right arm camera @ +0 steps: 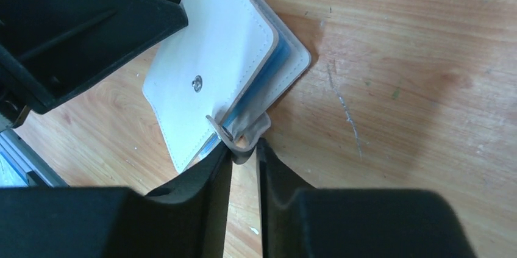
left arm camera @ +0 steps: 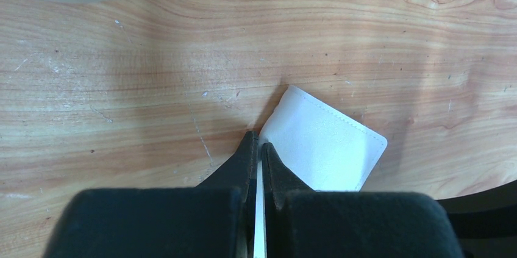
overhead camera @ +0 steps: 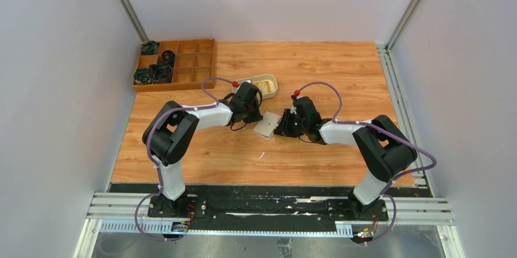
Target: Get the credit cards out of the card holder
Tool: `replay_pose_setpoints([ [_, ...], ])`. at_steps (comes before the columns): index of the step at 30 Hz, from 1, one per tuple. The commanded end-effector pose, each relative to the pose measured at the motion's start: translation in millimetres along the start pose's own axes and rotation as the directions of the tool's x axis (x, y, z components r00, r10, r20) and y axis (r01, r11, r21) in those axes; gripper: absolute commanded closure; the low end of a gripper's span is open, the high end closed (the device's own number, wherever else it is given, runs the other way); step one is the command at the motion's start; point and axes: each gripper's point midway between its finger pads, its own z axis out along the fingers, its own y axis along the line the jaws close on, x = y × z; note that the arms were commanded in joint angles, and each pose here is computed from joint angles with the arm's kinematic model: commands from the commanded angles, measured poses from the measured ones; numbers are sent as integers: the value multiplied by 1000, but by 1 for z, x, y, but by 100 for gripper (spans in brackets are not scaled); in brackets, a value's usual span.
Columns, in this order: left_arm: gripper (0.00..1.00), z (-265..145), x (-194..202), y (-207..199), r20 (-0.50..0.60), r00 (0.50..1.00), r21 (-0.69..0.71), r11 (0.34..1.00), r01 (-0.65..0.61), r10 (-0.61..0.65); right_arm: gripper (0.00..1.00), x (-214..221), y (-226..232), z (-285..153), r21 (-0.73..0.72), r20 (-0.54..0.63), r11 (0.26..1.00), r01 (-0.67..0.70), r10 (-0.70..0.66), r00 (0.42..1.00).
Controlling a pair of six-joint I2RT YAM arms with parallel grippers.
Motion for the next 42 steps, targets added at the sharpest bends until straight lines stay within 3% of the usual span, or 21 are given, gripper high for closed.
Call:
replay_pose_setpoints([
  [1,100,2,37,67,-99,994,-232,971,-62,39,84,26,-31,7,125,-69,992,23,-15,998],
  [4,100,1,37,65,-102,994,-225,972,-63,40,99,23,-29,7,121,-67,992,42,-34,997],
  [5,100,-1,35,63,-102,994,-220,973,-66,45,100,22,-28,7,116,-68,992,53,-45,997],
  [11,52,-14,18,46,-91,992,-176,979,-99,84,100,3,-16,-9,95,-30,984,148,-146,989],
  [15,37,-22,12,31,-86,993,-105,990,-90,81,100,-10,-3,-21,75,-10,978,197,-197,980],
  [22,33,-36,5,-3,-85,993,124,990,-67,78,100,-25,17,-36,38,-6,969,244,-244,970],
  [31,31,-61,-3,-48,-49,998,451,893,-16,43,100,-35,25,-48,37,1,964,265,-265,964],
  [38,30,-73,-13,-52,-31,999,536,843,37,-25,100,-32,23,-48,33,-8,965,261,-260,965],
  [42,28,-77,-14,-56,-36,999,567,823,15,7,100,-34,25,-52,28,-8,961,273,-273,962],
])
